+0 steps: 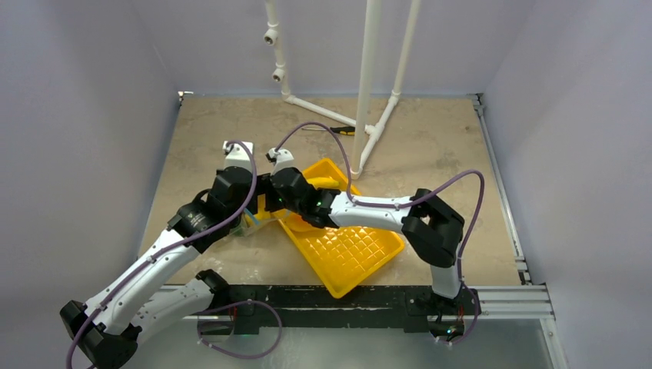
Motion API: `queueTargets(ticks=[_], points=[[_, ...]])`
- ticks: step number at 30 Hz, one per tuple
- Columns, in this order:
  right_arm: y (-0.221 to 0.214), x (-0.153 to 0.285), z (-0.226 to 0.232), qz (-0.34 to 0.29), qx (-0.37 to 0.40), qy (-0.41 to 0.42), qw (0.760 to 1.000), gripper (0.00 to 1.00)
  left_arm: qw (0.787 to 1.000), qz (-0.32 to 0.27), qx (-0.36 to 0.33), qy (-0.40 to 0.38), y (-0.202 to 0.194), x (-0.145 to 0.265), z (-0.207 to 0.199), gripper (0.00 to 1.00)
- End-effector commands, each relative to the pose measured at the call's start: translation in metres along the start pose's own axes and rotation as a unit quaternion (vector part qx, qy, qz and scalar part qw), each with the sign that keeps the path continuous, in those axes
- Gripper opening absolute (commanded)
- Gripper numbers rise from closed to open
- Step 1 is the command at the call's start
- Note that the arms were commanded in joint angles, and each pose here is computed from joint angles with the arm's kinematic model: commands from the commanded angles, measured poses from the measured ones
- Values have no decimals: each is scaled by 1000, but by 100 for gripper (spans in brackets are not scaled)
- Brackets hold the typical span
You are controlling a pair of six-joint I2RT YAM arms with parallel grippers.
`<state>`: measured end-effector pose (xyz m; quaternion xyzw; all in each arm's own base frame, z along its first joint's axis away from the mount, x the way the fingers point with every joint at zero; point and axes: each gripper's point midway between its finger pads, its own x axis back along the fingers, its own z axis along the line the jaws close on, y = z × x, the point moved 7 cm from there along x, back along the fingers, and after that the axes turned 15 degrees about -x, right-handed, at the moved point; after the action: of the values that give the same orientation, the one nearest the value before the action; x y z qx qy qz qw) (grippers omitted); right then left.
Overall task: Place the food in the zip-top bag and seal the zipper
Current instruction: Place the fake fruit in the zipper food storage bag.
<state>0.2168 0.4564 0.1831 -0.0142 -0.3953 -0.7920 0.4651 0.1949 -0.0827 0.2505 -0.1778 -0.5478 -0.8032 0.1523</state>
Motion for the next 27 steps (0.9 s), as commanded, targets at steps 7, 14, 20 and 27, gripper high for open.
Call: queueTargets(ticks=[7,14,20,27], points=[[26,33,24,-68,-22,40,997,98,999,-22,14,-23,8,1,-6,0],[27,44,15,-76,-49,10,996,85,999,-21,13,-24,7,0,-7,0],[30,52,3,-92,-54,-30,994,78,999,-21,13,-24,8,0,-7,0],[32,74,-7,-96,-53,-48,993,77,999,-18,11,-24,7,-1,-8,0]])
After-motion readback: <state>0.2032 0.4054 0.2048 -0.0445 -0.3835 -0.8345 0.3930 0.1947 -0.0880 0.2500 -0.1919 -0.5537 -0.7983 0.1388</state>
